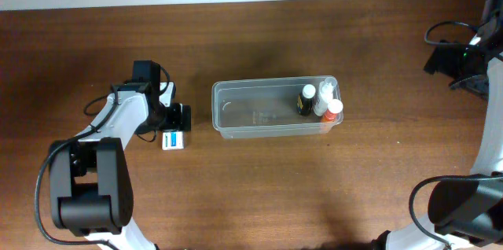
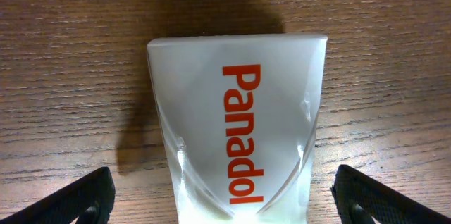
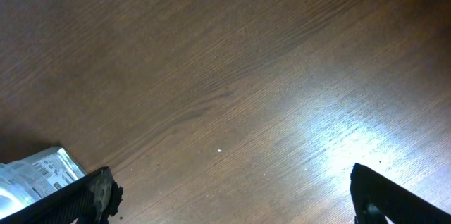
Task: Pack container
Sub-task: 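Descend and close the left gripper on the Panadol box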
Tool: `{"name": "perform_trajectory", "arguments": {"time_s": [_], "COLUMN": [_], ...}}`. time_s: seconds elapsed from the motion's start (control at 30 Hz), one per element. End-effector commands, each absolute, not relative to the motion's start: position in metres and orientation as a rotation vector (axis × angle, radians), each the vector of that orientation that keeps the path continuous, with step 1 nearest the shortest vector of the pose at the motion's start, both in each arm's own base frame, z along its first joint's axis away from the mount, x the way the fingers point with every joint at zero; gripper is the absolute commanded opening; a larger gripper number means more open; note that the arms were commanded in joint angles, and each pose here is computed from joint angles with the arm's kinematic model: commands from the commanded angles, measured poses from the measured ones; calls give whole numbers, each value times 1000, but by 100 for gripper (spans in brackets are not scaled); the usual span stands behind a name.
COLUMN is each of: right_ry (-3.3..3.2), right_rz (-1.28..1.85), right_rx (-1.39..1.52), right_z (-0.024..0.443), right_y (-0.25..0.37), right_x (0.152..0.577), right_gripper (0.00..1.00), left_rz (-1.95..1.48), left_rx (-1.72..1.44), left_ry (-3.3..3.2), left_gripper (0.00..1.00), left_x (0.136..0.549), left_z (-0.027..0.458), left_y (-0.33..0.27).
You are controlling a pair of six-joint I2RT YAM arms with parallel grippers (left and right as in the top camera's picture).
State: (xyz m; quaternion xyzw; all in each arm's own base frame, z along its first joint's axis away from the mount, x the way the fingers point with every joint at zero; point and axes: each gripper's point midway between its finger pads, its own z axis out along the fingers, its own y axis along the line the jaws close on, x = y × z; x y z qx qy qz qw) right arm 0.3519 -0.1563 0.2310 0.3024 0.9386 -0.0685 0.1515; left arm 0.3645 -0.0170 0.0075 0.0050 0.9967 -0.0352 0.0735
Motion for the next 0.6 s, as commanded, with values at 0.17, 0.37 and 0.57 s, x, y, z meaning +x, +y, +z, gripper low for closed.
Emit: {"name": "perform_trajectory", "arguments": {"time_s": [0.17, 0.37, 0.57], "right_ry": [2690, 2690, 2690], "right_rz": [-207, -207, -207], "right_rx": [891, 891, 891], "right_z": [230, 230, 230], "right_y": [-158, -158, -158], "right_x": [350, 350, 350], "right_gripper": [98, 98, 98], "left_rz": [-52, -50, -49], "left_rx": [-39, -40, -41], "left_ry": [3008, 3039, 3060], "left_gripper": [99, 99, 99], "left_x": [366, 363, 360], "left_z": [1, -9, -16], "left_y": [-9, -9, -9]}}
